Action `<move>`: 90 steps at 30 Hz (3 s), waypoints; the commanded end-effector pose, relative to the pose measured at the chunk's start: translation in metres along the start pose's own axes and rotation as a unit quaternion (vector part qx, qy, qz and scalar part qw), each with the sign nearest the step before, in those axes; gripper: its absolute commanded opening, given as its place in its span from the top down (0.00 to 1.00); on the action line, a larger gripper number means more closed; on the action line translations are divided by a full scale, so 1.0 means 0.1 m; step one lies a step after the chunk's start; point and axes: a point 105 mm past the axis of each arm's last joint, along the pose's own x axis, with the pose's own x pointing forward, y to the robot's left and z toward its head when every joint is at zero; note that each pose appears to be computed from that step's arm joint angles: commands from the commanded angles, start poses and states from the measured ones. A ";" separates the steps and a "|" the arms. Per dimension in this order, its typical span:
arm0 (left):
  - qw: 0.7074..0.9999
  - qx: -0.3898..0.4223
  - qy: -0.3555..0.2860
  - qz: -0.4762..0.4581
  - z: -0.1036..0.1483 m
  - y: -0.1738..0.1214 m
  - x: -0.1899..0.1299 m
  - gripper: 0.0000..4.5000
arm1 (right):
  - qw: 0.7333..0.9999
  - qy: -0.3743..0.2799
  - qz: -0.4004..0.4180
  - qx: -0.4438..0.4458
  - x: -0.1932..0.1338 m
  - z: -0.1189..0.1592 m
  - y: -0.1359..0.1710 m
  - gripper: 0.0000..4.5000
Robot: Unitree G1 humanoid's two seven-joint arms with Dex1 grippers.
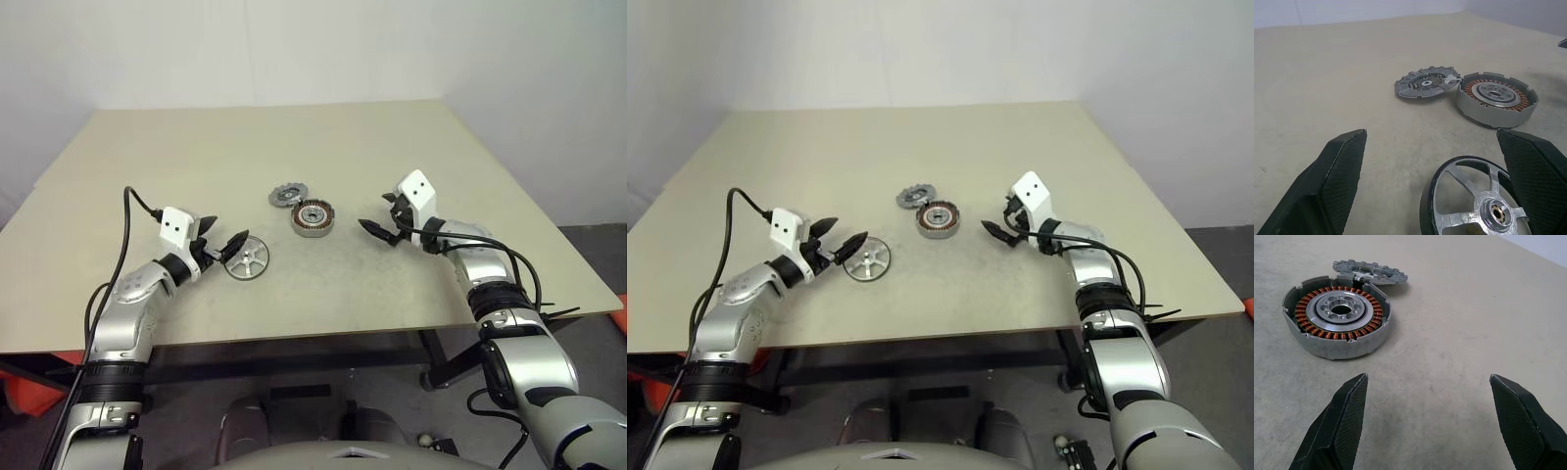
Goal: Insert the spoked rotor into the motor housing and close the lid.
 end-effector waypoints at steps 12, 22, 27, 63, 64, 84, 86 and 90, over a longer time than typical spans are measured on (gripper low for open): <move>1.000 0.018 -0.023 -0.003 0.16 0.00 0.02 0.00 | 0.999 -0.023 0.001 -0.032 0.01 0.20 -0.06 0.01; 0.999 0.019 -0.026 -0.001 0.19 0.01 0.02 0.00 | 0.999 -0.025 0.009 -0.037 0.04 0.23 -0.04 0.01; 1.000 0.018 -0.024 0.001 0.17 0.02 0.01 0.00 | 0.983 -0.148 0.061 0.086 0.05 0.76 0.02 0.01; 1.000 -0.005 -0.031 0.004 0.09 -0.09 0.08 0.00 | 0.898 0.095 0.250 -0.350 0.76 0.80 0.64 0.01; 1.000 -0.004 -0.030 0.004 0.09 -0.10 0.07 0.00 | 0.900 0.103 0.245 -0.347 0.77 0.76 0.63 0.01; 1.000 0.000 -0.028 0.003 0.10 -0.11 0.07 0.00 | 0.927 0.120 0.196 -0.297 0.80 0.58 0.56 0.56; 1.000 0.000 -0.027 0.004 0.09 -0.11 0.07 0.00 | 0.926 0.118 0.200 -0.296 0.79 0.57 0.58 0.56; 1.000 0.001 -0.026 0.004 0.09 -0.10 0.07 0.00 | 0.926 0.117 0.205 -0.294 0.79 0.56 0.60 0.56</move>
